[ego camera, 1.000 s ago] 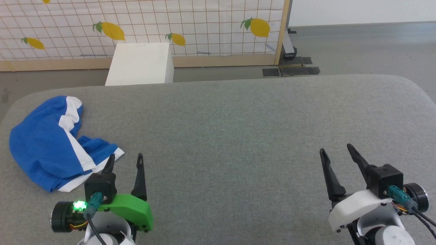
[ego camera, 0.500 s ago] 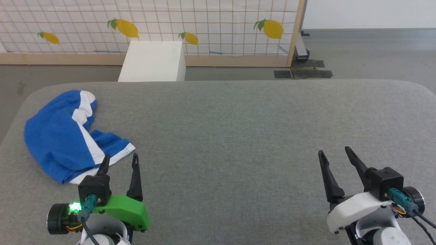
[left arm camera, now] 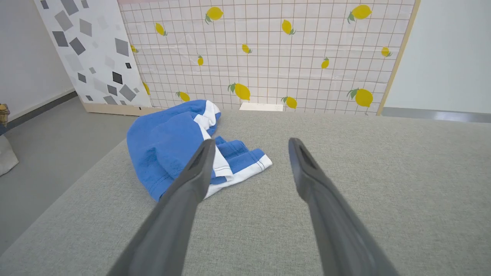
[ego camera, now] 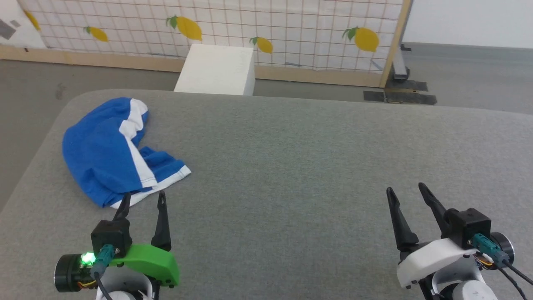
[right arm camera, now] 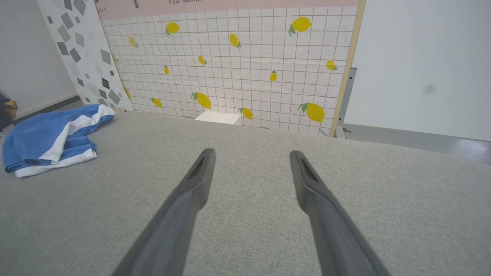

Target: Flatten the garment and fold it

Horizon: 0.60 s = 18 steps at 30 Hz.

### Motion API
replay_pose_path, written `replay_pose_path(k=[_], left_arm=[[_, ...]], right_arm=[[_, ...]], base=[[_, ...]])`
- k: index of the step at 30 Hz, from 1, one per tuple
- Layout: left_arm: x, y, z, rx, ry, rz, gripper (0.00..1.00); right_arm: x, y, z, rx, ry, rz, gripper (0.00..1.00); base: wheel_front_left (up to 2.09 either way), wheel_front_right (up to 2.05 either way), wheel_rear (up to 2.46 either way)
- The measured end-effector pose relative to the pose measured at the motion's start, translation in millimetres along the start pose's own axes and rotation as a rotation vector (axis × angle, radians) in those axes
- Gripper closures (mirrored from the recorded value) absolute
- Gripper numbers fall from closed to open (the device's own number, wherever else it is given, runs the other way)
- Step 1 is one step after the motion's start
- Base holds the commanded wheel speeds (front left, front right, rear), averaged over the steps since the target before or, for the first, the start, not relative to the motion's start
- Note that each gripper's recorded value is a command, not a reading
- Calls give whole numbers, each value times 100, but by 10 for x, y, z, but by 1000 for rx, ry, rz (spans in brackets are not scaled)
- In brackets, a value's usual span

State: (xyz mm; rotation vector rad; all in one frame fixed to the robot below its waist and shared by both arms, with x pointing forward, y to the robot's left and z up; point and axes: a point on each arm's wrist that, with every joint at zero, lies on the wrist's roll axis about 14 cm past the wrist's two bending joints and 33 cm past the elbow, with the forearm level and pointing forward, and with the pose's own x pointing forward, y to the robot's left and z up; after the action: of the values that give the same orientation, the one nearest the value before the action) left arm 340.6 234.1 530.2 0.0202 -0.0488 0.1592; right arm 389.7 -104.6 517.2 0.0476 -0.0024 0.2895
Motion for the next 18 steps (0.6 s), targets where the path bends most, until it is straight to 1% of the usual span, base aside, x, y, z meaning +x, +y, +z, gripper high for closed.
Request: replay_pose_path(k=[18], left_arm=[[-327, 491, 6, -3, -21, 150, 0]], right_arm=[[185, 441, -50, 34, -5, 133, 0]], base=[[0, 0, 0]])
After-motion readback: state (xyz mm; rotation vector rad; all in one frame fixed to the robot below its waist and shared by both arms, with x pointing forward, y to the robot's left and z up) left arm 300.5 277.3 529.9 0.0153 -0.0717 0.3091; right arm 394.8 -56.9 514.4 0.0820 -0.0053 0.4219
